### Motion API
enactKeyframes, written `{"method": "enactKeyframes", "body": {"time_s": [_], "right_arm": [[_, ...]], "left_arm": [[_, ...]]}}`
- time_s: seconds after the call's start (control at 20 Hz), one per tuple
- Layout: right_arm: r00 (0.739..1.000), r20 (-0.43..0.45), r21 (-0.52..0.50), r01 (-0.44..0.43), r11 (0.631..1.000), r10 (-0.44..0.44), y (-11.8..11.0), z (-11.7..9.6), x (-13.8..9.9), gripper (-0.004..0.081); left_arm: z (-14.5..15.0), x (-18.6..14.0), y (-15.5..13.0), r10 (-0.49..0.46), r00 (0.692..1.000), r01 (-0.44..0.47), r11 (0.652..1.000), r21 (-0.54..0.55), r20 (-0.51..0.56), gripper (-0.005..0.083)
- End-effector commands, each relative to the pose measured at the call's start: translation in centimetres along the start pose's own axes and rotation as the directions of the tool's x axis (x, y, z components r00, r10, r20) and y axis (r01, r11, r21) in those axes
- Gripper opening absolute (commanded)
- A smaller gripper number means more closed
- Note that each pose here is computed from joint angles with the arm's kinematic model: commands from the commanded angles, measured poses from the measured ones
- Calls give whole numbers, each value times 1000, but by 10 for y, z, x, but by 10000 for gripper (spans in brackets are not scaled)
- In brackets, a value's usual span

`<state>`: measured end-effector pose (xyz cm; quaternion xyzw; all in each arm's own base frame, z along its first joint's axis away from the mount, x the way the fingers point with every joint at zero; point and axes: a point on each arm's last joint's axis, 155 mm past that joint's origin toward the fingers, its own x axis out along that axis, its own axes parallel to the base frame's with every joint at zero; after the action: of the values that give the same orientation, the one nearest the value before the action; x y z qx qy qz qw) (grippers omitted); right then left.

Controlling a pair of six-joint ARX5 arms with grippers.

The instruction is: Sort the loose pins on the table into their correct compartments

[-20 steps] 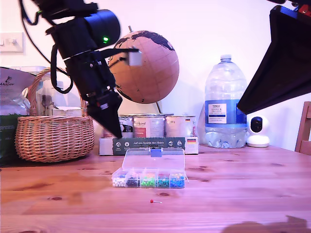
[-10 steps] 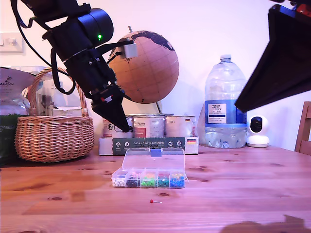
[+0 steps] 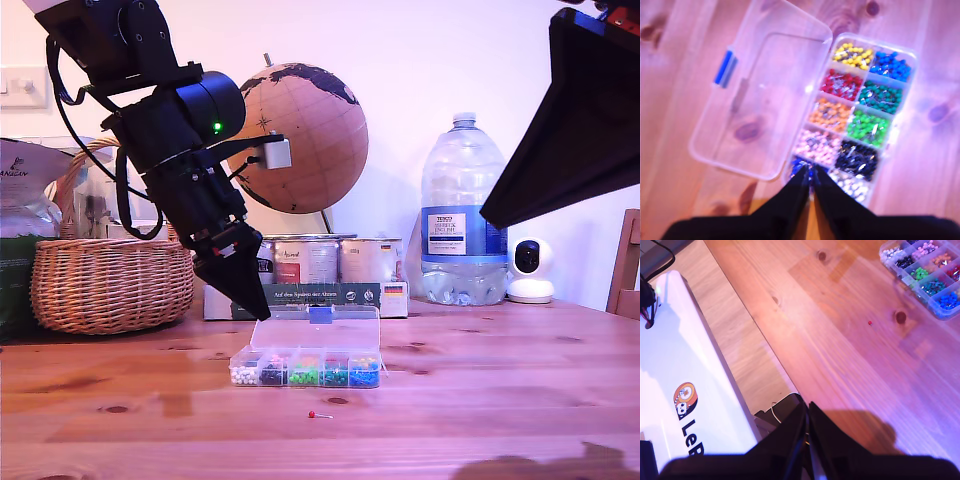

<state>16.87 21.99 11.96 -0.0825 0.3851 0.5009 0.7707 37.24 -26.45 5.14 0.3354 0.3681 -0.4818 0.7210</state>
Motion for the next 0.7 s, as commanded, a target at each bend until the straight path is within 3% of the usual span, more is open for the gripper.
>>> {"method": "enactKeyframes", "body": {"time_s": [0.0, 0.65], "right_arm": [[1000, -9, -1, -12, 1000, 12, 1, -5, 3, -13], [1000, -8, -1, -11, 1000, 11, 1, -4, 3, -13]], "left_arm": [[-12, 15, -8, -40, 999, 39, 999, -16, -35, -23], [-17, 17, -1, -1, 998, 0, 1000, -10, -62, -23]]}}
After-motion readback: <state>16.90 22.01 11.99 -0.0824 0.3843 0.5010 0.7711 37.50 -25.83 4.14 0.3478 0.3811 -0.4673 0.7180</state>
